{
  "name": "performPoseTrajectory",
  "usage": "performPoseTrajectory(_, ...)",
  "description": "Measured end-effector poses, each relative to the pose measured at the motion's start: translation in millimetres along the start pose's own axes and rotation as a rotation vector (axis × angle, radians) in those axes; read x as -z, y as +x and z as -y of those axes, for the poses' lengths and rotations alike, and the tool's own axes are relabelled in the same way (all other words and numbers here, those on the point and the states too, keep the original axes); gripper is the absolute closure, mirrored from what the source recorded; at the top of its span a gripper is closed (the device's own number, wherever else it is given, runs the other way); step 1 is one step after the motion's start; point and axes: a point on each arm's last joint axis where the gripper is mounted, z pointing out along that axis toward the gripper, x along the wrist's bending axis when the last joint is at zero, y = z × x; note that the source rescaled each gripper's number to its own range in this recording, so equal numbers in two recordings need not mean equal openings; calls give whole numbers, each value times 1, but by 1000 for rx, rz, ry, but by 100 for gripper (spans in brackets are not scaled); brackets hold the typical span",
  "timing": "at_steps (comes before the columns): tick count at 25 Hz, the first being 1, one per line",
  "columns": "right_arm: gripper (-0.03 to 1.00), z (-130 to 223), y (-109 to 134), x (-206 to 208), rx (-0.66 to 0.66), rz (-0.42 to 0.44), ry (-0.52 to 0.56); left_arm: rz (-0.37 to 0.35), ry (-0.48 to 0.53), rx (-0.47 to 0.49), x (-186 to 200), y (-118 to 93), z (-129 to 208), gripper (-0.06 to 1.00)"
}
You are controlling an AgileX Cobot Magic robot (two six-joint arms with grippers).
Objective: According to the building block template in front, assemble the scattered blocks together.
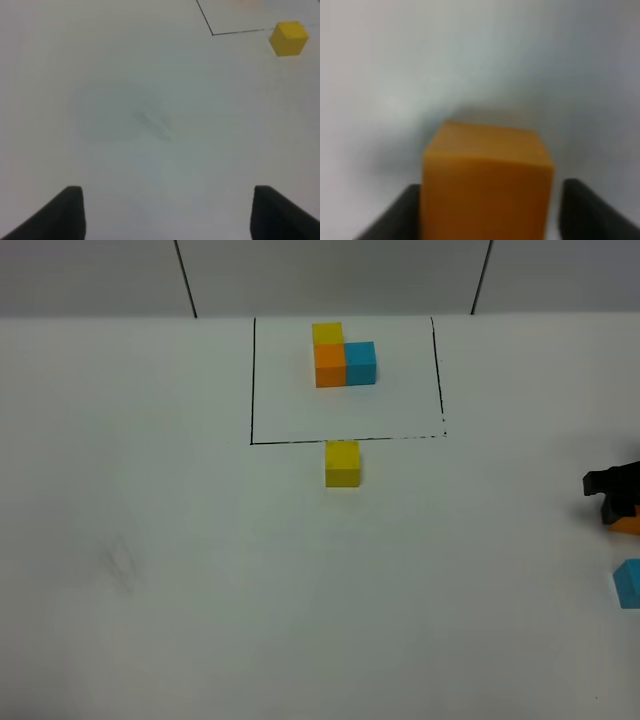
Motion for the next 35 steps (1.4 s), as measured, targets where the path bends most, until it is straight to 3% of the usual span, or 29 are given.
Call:
performPoseTrajectory(1,97,0,0,0,-6,0,2,0,0,0,0,0,0,44)
performPoseTrajectory(2,93,0,0,0,-6,0,4,0,0,0,0,0,0,44)
performPoseTrajectory(7,94,1,13,4,36,-8,49,0,0,0,0,0,0,44)
performPoseTrajectory(10,94,-4,47,21,124,-28,51,0,0,0,0,0,0,44)
performPoseTrajectory(13,94,-4,103,55,231,-68,-14,0,0,0,0,0,0,44)
performPoseTrajectory(16,94,17,157,77,290,-96,-27,0,0,0,0,0,0,44)
performPoseTrajectory(20,94,54,207,77,307,-60,-13,0,0,0,0,0,0,44)
performPoseTrajectory(26,94,75,254,49,163,-47,-72,0,0,0,0,0,0,44)
performPoseTrajectory(35,94,66,301,29,170,-84,-98,0,0,0,0,0,0,44)
